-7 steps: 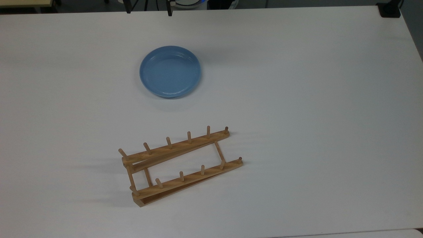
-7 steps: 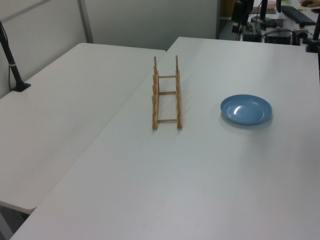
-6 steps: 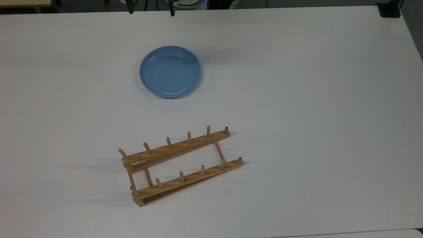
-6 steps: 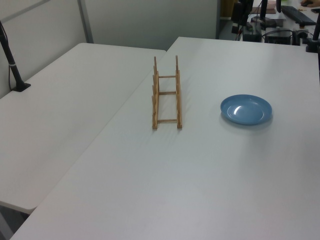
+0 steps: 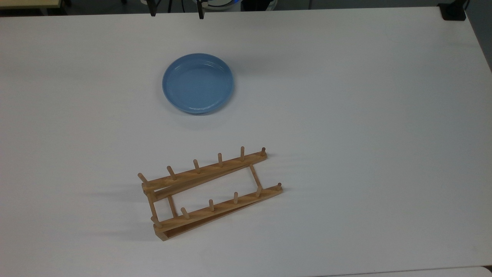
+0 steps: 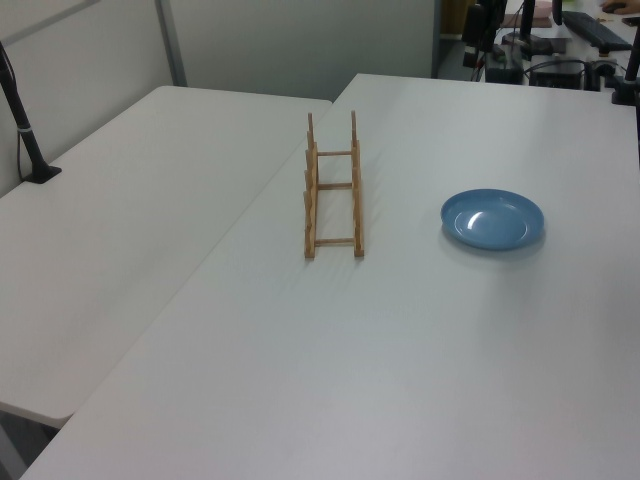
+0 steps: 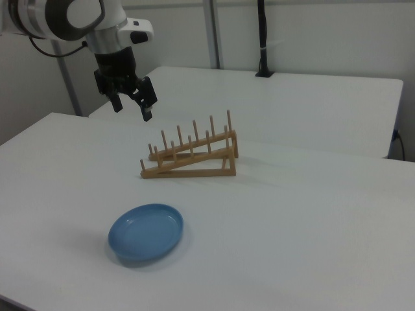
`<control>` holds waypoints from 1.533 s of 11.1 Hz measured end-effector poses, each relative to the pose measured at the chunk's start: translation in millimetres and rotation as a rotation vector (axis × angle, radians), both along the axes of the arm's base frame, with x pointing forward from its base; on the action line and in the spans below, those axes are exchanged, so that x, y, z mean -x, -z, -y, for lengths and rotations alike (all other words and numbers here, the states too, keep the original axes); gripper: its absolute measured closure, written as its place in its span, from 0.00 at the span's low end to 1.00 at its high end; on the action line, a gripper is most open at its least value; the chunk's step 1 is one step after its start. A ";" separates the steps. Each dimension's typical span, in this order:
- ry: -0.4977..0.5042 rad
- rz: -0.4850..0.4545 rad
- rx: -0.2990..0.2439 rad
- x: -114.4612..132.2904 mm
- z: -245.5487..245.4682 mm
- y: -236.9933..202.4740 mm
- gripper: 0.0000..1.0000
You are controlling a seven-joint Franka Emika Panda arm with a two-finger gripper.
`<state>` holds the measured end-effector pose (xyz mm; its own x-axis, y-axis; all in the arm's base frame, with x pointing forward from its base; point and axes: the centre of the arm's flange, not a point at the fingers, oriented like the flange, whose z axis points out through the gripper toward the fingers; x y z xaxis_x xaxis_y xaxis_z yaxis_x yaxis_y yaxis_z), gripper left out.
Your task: Place plate in plate rack
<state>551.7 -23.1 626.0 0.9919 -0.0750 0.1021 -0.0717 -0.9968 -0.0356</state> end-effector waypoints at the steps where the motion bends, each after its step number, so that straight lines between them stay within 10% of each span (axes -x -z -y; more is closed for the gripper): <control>1: 0.000 0.000 0.000 0.0 0.0 0.0 0.00; 4: -0.044 0.000 0.004 0.0 -0.1 0.8 0.00; 8: -0.372 -0.097 0.028 8.2 13.8 21.4 0.00; 17: -0.378 -0.170 0.030 -2.7 76.4 218.7 0.00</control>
<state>554.4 -99.4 407.3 0.9521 0.2978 -0.0691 0.2967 -0.9546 -0.0254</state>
